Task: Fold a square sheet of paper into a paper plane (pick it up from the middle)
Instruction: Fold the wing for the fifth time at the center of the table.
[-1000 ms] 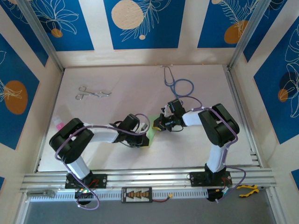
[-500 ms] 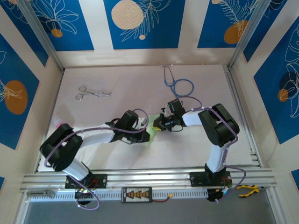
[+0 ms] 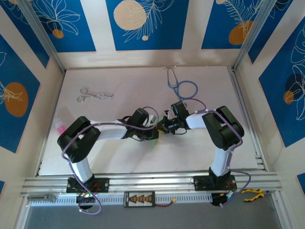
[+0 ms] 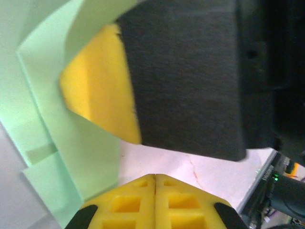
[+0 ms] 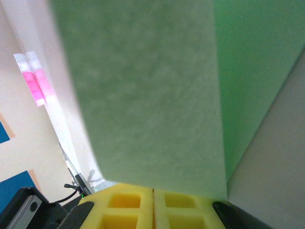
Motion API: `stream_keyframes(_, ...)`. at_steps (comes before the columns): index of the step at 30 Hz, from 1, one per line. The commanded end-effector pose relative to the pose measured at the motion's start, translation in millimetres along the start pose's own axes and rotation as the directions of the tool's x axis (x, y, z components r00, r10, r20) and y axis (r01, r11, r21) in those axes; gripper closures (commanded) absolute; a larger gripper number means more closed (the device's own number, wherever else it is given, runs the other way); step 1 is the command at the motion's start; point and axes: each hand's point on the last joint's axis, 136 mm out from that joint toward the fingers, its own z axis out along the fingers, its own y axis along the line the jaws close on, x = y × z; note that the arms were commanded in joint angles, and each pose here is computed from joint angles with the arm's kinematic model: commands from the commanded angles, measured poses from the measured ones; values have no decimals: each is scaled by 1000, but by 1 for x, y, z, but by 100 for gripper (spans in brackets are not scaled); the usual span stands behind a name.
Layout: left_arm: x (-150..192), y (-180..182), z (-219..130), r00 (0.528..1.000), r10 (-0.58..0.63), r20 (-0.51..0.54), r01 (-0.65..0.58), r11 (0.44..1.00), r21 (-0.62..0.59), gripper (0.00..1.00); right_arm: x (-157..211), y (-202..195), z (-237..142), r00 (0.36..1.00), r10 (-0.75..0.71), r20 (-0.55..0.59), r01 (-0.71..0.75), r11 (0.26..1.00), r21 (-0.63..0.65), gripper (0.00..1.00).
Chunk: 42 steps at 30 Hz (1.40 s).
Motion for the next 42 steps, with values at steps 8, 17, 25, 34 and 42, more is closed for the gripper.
stream_keyframes(8,17,41,9,1000,-23,-7,23,993,-118,100,17,-38,2,995,104,-11,-101,986,130,91)
stream_keyframes(17,42,62,5,998,-53,-32,48,989,-143,100,13,-30,-2,996,89,-2,-88,989,115,91)
stream_keyframes(25,67,64,3,991,26,-129,-39,995,-95,100,3,-7,-42,993,-3,119,-6,998,68,86)
stream_keyframes(34,76,64,-4,976,96,-197,-112,991,-76,100,13,12,-65,980,-118,160,122,992,-17,89)
stream_keyframes(42,72,66,-6,979,84,-184,-99,992,-77,100,36,22,-34,970,-230,74,229,973,19,91)
